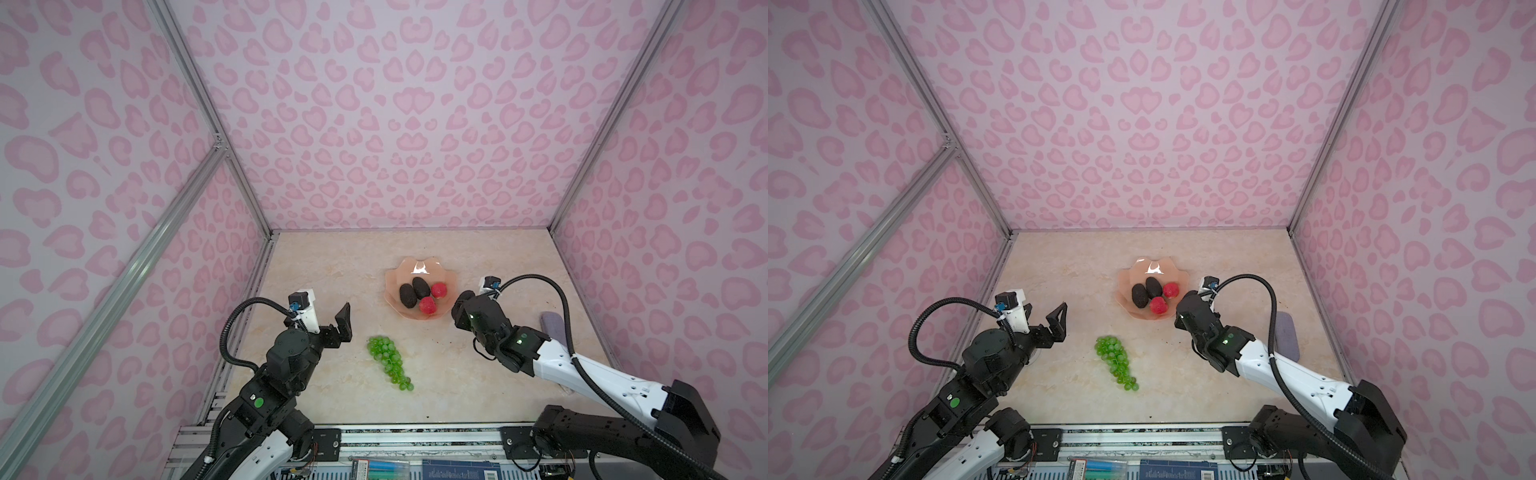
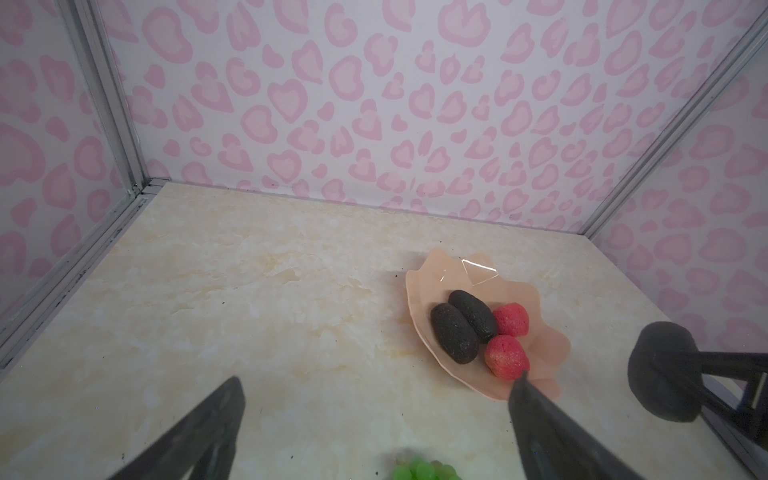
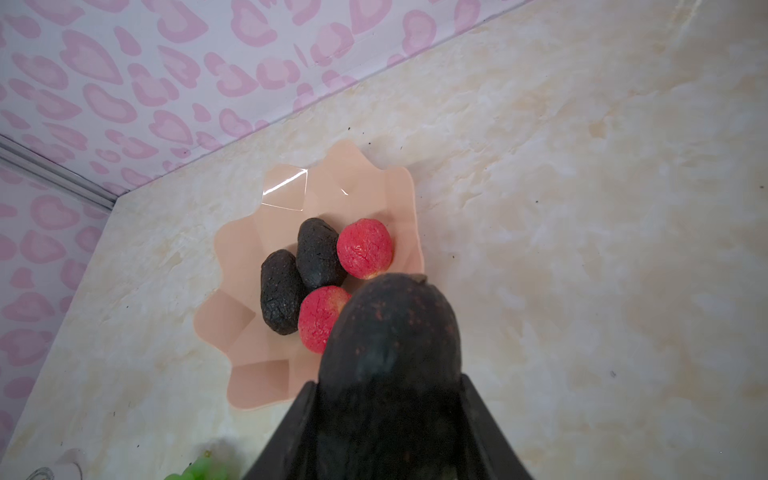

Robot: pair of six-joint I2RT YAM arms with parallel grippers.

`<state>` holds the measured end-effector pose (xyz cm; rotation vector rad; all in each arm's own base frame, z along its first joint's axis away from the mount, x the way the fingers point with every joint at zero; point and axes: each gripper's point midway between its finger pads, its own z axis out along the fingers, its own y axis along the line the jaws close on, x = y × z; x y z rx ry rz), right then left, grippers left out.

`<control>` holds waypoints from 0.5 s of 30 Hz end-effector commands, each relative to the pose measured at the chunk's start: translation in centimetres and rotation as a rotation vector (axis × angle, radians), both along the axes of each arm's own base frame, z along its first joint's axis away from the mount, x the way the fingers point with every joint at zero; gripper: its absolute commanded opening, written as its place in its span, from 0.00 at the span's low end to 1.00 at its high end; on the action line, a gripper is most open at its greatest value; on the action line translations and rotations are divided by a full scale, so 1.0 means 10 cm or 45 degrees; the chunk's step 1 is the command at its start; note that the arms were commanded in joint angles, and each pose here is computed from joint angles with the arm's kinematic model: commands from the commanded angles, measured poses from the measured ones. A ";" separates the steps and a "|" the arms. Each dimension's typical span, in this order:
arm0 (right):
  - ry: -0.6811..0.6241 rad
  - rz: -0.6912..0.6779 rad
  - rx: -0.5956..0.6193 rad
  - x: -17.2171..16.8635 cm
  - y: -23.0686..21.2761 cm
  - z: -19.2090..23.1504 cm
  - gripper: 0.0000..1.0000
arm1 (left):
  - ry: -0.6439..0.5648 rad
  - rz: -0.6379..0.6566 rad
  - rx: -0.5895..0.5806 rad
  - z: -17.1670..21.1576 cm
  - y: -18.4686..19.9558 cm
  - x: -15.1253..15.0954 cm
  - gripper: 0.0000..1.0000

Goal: Place and organize the fake fruits in the fruit bowl
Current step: 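Carry the avocado with the right gripper and release it in the bowl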

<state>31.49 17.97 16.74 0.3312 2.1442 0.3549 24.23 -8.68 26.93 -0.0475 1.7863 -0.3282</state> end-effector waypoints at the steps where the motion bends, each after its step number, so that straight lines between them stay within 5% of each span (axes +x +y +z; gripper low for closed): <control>1: -0.029 0.045 0.036 0.22 0.15 0.04 0.28 | -0.002 0.014 -0.003 -0.01 0.02 0.00 1.00; 15: 0.182 0.052 0.033 0.66 0.41 -0.68 0.37 | -0.012 0.010 -0.009 0.03 0.03 -0.01 0.98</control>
